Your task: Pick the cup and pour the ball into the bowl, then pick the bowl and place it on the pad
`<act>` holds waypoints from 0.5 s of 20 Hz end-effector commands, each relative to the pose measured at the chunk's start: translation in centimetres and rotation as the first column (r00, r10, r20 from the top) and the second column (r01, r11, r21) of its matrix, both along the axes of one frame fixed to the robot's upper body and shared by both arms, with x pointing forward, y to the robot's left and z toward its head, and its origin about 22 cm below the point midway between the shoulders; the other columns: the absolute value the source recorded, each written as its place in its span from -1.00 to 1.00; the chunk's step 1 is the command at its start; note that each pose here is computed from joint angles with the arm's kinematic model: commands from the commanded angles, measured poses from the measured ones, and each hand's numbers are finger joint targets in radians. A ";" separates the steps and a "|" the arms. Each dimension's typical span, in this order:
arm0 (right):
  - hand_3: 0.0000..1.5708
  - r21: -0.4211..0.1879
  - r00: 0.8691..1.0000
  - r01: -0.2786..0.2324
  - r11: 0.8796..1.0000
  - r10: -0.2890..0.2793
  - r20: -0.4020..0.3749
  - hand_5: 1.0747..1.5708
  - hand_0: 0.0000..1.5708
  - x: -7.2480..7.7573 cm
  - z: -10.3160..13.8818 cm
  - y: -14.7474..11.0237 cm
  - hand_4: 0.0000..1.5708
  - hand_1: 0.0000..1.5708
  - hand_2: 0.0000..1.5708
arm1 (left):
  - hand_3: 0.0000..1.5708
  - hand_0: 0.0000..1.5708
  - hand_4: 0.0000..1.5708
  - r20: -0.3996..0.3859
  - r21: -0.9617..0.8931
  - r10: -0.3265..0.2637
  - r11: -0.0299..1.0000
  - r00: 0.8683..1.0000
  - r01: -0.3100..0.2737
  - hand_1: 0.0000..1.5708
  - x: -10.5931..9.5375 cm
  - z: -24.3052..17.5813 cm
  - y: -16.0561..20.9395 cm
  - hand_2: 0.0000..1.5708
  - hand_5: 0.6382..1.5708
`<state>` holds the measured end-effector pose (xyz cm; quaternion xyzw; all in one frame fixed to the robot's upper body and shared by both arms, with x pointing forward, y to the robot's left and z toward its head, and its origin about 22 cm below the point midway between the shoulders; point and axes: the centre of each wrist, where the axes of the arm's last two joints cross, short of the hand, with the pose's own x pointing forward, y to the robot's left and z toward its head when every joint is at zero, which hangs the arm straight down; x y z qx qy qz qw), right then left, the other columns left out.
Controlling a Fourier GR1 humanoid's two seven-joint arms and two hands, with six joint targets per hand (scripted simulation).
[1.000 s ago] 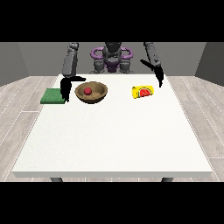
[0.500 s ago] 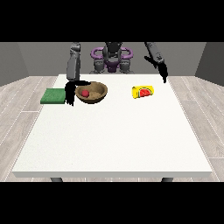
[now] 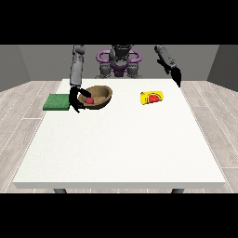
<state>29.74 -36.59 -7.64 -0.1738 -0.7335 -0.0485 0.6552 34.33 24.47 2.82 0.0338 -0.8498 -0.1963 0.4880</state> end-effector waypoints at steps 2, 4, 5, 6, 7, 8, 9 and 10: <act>1.00 -0.344 0.944 0.080 0.935 -0.182 -0.276 0.98 1.00 -3.8 -1.7 -3.8 0.65 1.00 1.00 | -1.00 -1.00 -1.00 0.066 0.029 -0.063 0.998 0.996 0.061 -1.00 0.9 1.9 -1.6 -1.00 -0.84; 1.00 -0.395 0.931 0.133 0.909 -0.251 -0.264 0.99 1.00 -3.7 0.0 -5.8 0.65 1.00 1.00 | -1.00 -1.00 -1.00 0.067 0.022 -0.087 0.996 0.994 0.085 -1.00 1.1 2.1 -2.2 -1.00 -0.84; 1.00 -0.427 0.924 0.156 0.891 -0.285 -0.256 0.99 1.00 -3.1 1.0 -6.3 0.64 1.00 1.00 | -1.00 -1.00 -1.00 0.070 0.025 -0.104 0.994 0.992 0.102 -1.00 1.3 2.4 -2.8 -1.00 -0.83; 1.00 -0.419 0.903 0.157 0.894 -0.301 -0.305 1.00 1.00 -3.8 0.9 -6.9 0.62 1.00 1.00 | -1.00 -1.00 -1.00 0.050 0.028 -0.092 0.996 0.995 0.091 -1.00 1.1 2.0 -3.4 -1.00 -0.84; 1.00 -0.394 0.892 0.179 0.902 -0.318 -0.322 1.00 1.00 -4.1 0.8 -7.1 0.58 1.00 1.00 | -1.00 -1.00 -1.00 0.017 0.019 -0.105 0.994 0.994 0.105 -1.00 0.4 0.4 -3.1 -1.00 -0.83; 1.00 -0.375 0.884 0.190 0.907 -0.324 -0.336 1.00 1.00 -2.7 2.2 -7.2 0.53 1.00 1.00 | -1.00 -1.00 -1.00 -0.012 0.028 -0.115 0.993 0.993 0.115 -1.00 0.7 0.8 -4.2 -1.00 -0.84; 1.00 -0.382 0.877 0.199 0.903 -0.338 -0.342 1.00 1.00 -2.3 3.5 -8.1 0.50 1.00 1.00 | -1.00 -1.00 -1.00 0.003 0.016 -0.093 0.996 0.996 0.093 -1.00 1.1 1.0 -3.9 -1.00 -0.85; 1.00 -0.352 0.863 0.205 0.913 -0.338 -0.375 1.00 1.00 -1.3 3.2 -6.6 0.50 1.00 1.00 | -1.00 -1.00 -1.00 -0.006 0.015 -0.100 0.995 0.995 0.100 -1.00 1.4 1.2 -4.0 -1.00 -0.84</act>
